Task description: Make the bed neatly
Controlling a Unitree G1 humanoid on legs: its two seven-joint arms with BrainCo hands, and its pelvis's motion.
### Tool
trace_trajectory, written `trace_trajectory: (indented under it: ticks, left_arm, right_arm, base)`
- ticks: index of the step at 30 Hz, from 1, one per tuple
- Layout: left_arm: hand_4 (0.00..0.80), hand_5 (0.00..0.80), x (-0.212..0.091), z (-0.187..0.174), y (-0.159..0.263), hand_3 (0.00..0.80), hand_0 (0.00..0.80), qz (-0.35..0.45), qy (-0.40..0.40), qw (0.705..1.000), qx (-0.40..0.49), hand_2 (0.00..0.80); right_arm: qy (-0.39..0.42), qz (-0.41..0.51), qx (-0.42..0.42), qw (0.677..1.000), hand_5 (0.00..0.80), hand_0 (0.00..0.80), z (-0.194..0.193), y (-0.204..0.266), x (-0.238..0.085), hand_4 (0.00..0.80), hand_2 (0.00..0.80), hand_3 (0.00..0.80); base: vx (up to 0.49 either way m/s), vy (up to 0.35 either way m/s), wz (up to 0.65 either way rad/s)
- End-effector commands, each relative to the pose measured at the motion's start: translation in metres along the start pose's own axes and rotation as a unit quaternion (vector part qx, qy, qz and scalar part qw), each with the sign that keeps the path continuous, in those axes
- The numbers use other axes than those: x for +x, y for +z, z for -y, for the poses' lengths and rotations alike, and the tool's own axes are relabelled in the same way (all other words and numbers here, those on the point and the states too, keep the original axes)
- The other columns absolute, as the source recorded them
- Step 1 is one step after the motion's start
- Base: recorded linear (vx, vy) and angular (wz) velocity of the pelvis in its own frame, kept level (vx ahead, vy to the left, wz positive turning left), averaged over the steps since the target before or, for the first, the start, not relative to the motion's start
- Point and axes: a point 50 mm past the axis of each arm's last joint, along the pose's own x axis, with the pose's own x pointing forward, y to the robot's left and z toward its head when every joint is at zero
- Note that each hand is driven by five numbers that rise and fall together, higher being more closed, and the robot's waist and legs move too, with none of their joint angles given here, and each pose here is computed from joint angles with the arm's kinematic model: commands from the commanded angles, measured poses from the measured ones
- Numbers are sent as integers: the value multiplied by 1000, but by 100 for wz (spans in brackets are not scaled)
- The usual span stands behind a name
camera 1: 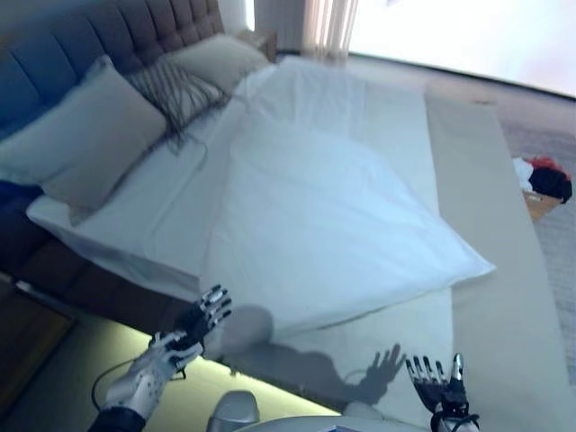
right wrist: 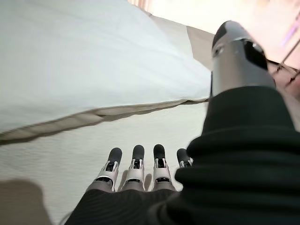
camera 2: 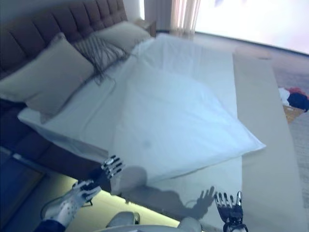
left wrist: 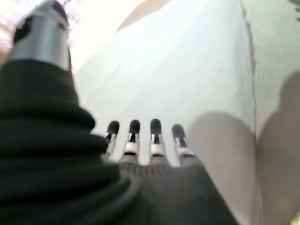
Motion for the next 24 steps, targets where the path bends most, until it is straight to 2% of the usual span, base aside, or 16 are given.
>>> trace_trajectory:
  ticks: [1,4,7,10,13,18,24]
  left_arm:
    - [0,0,0,27,32,0,0,48,-80,996,1,0]
    - [0,0,13,35,32,0,0,49,-89,995,15,0]
    - [0,0,37,61,51,0,0,86,-120,988,34,0]
    - [0,0,39,68,64,0,0,117,-119,985,47,0]
    - [0,0,41,67,79,0,0,127,-109,984,62,0]
    - [0,0,47,77,98,0,0,146,-118,978,90,0]
    - [0,0,48,92,109,0,0,148,-150,972,99,0]
  right_arm:
    - [44,49,25,998,0,0,-24,21,10,0,0,0]
    - [85,61,43,994,0,0,-41,19,18,0,0,0]
    - [129,82,60,986,0,0,-80,29,37,0,0,0]
    - [159,64,94,981,0,0,-109,25,49,0,0,0]
    - [173,52,120,976,0,0,-115,19,51,0,0,0]
    - [212,54,129,967,0,0,-134,24,55,0,0,0]
    - [259,71,116,956,0,0,-145,50,49,0,0,0]
  base:
    - [202,-135,35]
    - [-74,19,8]
    - [-309,219,8]
    - [-101,146,-20]
    - [-18,-18,-32]
    - [-54,-11,38]
    - [11,-90,5]
